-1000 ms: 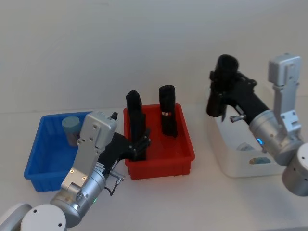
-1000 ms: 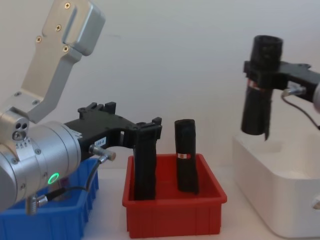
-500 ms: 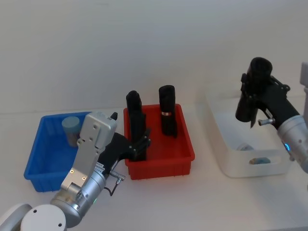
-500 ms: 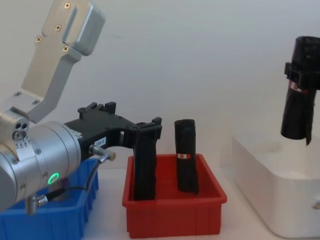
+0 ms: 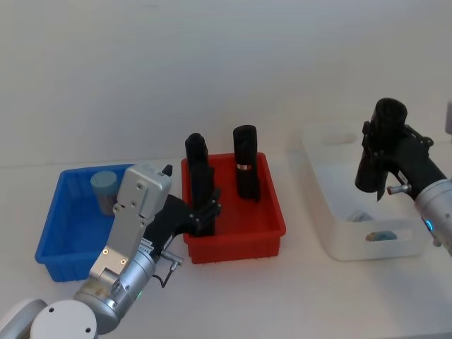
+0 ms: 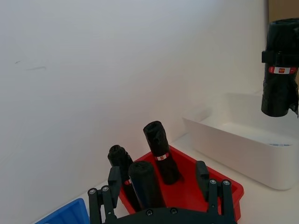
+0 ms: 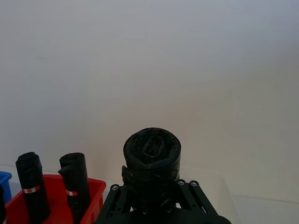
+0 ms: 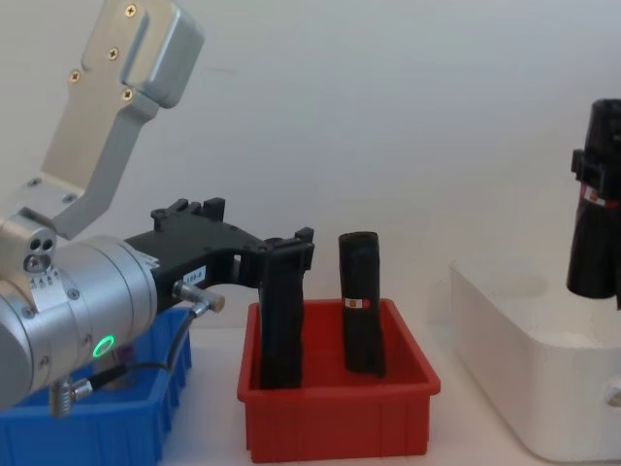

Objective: Pick the cotton swabs from the blue box and place them into the white box.

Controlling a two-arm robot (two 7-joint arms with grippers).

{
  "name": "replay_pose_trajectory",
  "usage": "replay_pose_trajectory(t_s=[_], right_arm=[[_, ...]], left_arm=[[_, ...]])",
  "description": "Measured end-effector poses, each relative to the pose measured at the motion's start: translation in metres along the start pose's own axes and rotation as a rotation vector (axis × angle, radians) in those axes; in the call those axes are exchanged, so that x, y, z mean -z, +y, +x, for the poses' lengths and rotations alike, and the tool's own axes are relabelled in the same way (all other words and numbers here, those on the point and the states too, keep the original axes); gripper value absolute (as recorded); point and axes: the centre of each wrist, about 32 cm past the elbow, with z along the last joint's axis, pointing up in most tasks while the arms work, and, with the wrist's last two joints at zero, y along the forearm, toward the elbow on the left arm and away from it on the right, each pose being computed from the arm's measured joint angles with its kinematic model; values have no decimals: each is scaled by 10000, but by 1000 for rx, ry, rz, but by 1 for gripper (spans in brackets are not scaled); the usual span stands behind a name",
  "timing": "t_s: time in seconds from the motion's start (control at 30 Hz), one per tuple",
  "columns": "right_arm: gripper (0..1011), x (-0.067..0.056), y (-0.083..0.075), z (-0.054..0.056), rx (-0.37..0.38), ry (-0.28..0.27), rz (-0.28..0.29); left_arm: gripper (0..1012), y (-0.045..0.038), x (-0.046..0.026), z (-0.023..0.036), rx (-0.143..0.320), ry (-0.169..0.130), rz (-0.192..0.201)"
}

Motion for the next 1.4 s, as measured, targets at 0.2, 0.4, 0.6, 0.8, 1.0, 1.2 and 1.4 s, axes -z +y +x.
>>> replay_pose_trajectory(t_s=[0.2, 0.4, 0.6, 0.8, 1.0, 1.2, 1.4], right_arm=[[360, 98, 49, 33, 1, 0, -24], [379, 212, 128, 52, -6, 0, -47], [535, 309, 207, 55, -24, 1, -63], [719, 364, 256, 49, -37, 2, -66], [911, 388, 280, 49, -44, 4, -64], [1001, 399, 284, 57, -47, 4, -57], [1001, 399, 283, 65, -47, 5, -51]], left_arm=[[1004, 0, 0, 0, 0, 0, 0], [1004, 0, 0, 0, 0, 0, 0], [1004, 0, 0, 0, 0, 0, 0], [1004, 0, 0, 0, 0, 0, 0], [1004, 0, 0, 0, 0, 0, 0], [1004, 0, 0, 0, 0, 0, 0], [1004, 0, 0, 0, 0, 0, 0]])
